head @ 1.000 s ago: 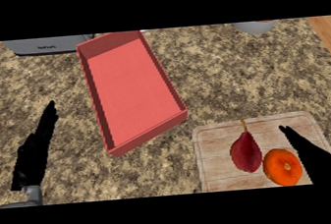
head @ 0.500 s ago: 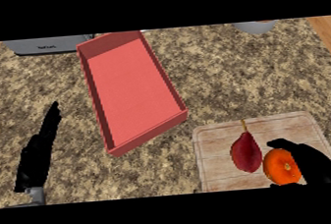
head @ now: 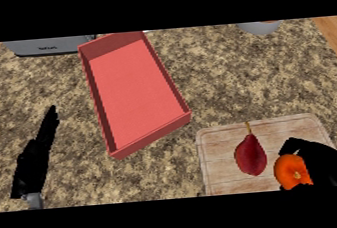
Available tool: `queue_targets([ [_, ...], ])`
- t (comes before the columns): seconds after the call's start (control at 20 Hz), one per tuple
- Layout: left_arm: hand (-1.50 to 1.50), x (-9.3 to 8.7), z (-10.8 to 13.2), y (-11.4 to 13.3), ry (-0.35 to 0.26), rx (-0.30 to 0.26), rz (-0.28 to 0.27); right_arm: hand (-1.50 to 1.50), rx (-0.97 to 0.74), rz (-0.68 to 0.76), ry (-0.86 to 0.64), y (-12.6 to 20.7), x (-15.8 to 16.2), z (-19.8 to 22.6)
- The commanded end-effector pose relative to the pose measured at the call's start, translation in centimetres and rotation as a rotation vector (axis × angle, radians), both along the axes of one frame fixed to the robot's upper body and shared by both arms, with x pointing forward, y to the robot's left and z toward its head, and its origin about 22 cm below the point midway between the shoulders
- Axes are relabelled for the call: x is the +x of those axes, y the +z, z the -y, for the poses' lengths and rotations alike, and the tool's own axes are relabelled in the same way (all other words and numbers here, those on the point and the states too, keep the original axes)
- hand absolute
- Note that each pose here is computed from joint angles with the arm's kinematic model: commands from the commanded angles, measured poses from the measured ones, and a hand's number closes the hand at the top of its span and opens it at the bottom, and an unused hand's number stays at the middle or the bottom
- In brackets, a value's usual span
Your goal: Pick the squash from the cutting board and place it in the cardboard box
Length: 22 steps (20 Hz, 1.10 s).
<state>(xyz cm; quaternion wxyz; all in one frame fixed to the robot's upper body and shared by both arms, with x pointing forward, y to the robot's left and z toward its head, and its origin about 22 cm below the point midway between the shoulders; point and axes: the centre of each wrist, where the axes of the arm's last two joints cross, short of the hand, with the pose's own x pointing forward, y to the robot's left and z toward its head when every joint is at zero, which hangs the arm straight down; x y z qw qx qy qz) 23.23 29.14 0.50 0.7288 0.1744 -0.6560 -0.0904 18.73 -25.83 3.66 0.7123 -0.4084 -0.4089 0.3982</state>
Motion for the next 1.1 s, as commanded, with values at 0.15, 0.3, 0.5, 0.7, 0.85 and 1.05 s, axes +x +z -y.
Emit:
queue_targets([
  [0.15,0.0,1.5,1.4,2.3,-0.014,-0.003,0.012,1.5,-0.107,0.126,-0.001,0.9,3.4,-6.3],
  [0.3,0.0,0.7,1.9,0.7,-0.038,0.004,-0.003,1.5,-0.199,0.135,-0.016,1.2,5.6,-11.2],
  [0.5,0.0,0.0,-1.2,0.8,-0.008,-0.003,0.012,1.5,-0.243,0.184,-0.025,2.9,5.1,-13.5],
  [0.7,0.0,1.8,1.9,-0.1,0.003,-0.004,0.013,1.5,-0.229,0.238,-0.057,5.8,6.1,-13.3],
  [0.85,0.0,0.8,0.9,0.0,0.011,-0.018,-0.011,1.5,-0.087,0.37,0.017,8.8,3.0,-13.9],
  [1.05,0.0,0.4,-0.3,0.7,-0.011,-0.005,0.005,1.5,0.149,0.571,0.108,11.7,4.2,-15.2],
])
